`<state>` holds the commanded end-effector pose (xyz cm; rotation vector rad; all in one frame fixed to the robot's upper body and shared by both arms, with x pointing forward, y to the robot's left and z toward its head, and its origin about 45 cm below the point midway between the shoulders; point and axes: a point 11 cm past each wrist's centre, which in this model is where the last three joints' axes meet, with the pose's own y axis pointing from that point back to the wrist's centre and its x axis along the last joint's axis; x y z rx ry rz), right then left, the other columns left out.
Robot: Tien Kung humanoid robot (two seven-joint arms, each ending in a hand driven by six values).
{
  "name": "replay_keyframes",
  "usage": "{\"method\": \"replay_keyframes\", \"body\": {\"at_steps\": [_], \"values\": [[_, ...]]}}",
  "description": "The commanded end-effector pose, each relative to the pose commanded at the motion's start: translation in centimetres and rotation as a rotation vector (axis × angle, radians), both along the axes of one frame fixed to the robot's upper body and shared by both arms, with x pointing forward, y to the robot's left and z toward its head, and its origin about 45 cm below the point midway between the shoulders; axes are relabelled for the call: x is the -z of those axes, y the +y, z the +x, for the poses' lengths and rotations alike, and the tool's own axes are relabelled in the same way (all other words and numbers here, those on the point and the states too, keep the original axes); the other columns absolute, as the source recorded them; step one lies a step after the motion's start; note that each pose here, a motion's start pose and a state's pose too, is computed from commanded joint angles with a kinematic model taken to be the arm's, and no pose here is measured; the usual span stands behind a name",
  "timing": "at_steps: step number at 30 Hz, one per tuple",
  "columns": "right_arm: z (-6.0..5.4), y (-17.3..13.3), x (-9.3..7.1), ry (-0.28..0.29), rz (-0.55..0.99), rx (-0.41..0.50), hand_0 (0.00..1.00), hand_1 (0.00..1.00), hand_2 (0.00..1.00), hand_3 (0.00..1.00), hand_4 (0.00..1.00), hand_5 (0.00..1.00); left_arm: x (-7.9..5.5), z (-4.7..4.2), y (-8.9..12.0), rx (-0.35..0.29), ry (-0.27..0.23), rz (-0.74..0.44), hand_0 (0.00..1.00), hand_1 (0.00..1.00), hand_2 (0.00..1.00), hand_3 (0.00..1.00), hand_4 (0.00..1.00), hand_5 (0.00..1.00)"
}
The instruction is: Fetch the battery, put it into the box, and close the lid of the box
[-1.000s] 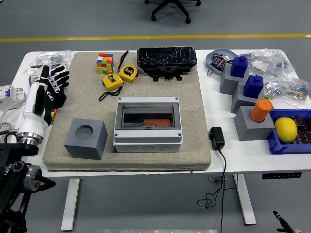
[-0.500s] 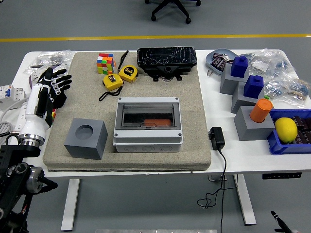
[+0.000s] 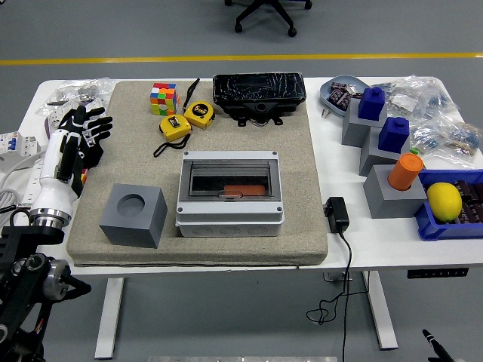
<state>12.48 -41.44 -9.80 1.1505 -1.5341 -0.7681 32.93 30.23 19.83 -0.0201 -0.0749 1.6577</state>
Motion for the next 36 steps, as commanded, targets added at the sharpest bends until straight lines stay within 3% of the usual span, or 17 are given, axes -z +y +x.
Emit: {"method": "replay_keyframes", "body": {"at_steps": [36], "values": [[0.17,-0.18,-0.11,-0.018,-0.001,0.023,0.972,0.823,0.755,0.79,0.998,0.998,-0.65,0.24,-0.01,-0.003,-0.024,0.03,0.671,0.68,0.657,0.684,0.998,0.899]]}}
